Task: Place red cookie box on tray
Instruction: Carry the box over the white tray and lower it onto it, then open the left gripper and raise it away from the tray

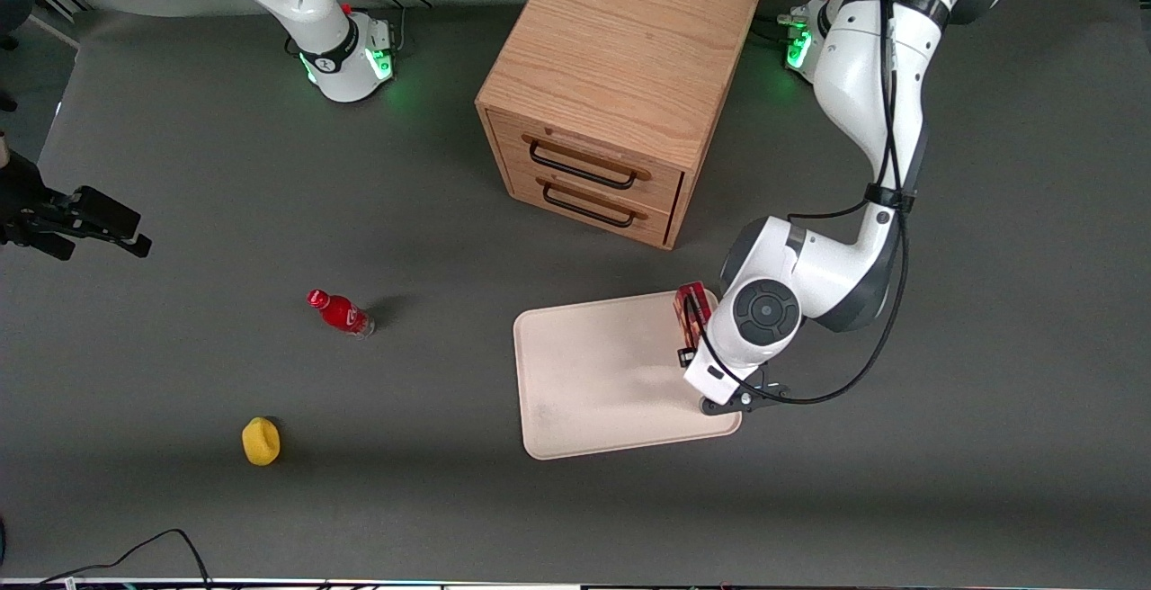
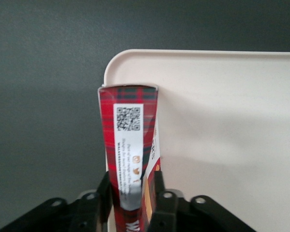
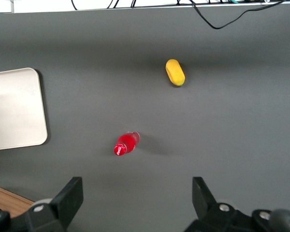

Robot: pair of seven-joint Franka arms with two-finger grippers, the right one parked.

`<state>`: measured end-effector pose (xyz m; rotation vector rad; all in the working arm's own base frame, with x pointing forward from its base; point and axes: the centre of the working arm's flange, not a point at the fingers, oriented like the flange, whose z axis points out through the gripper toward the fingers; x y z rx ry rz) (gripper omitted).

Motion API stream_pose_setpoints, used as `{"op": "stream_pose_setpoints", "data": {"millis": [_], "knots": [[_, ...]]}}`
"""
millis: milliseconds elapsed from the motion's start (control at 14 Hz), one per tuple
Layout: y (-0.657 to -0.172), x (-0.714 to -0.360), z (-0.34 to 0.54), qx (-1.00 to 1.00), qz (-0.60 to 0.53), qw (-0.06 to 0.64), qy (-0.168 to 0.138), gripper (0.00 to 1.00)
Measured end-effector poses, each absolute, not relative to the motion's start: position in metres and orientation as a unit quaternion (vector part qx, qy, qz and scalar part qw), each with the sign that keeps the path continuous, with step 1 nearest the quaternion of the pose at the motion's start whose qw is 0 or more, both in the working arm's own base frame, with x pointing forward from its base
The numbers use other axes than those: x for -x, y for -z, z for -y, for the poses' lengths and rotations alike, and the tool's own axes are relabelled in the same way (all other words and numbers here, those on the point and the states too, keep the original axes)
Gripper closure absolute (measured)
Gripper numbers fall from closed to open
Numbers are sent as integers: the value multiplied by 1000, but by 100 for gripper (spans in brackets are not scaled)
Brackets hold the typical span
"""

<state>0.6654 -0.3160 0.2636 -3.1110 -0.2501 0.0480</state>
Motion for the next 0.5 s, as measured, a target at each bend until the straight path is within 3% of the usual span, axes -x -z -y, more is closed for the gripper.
{"op": "stream_pose_setpoints", "data": {"millis": [214,357,500], "knots": [[-284,-671,312,996,83,11,-9,22],[-330,-674,293,996,80,19,-23,1],[-405,-674,243,998,52,16,-35,0]]}}
